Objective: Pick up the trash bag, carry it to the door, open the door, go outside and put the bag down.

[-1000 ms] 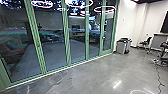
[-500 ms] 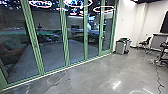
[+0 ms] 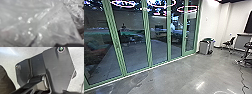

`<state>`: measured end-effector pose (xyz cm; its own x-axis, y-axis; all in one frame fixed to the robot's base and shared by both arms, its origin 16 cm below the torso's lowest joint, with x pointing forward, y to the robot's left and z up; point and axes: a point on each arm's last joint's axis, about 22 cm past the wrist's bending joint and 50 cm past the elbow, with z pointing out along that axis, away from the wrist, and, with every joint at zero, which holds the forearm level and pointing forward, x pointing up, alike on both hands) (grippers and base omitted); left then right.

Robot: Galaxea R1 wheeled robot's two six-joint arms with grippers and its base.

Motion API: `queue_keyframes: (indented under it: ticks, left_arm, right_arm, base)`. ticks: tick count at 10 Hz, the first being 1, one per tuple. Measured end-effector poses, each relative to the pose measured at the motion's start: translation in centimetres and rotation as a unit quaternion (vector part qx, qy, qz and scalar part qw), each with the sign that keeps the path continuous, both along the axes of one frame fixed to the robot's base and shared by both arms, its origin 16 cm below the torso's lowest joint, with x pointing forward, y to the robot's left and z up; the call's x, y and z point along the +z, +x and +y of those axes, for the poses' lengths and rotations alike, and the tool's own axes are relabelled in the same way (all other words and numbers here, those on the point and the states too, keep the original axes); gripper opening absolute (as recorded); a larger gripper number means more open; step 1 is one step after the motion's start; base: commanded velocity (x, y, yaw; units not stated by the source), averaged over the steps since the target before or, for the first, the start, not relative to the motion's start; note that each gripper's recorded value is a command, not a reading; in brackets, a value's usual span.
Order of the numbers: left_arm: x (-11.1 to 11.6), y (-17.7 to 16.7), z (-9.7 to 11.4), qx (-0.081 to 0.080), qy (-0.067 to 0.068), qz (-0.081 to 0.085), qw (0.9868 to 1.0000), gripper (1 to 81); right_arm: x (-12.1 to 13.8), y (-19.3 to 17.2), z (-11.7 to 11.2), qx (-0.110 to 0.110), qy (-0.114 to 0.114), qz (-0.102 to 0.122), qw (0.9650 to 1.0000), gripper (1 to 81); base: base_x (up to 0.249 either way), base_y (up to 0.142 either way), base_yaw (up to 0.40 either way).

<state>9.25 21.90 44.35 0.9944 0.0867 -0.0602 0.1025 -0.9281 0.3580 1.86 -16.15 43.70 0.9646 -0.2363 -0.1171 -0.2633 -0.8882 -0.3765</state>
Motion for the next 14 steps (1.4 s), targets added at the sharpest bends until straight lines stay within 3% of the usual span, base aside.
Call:
queue_keyframes:
  ticks: [4, 14]
  left_arm:
    - [-0.02, -0.36, -0.01, 0.0, -0.001, 0.002, 1.0, 1.0]
    - [0.01, -0.01, 0.04, 0.0, 0.0, 0.0, 1.0, 1.0]
  right_arm:
    - [-0.02, -0.12, -0.18, 0.0, -0.001, 0.0, 1.0, 81.1]
    - [-0.01, -0.04, -0.03, 0.001, 0.0, -0.001, 1.0, 81.1]
  base:
    - [0.071, 0.0, 0.0]
    - [0.081, -0.069, 0.0]
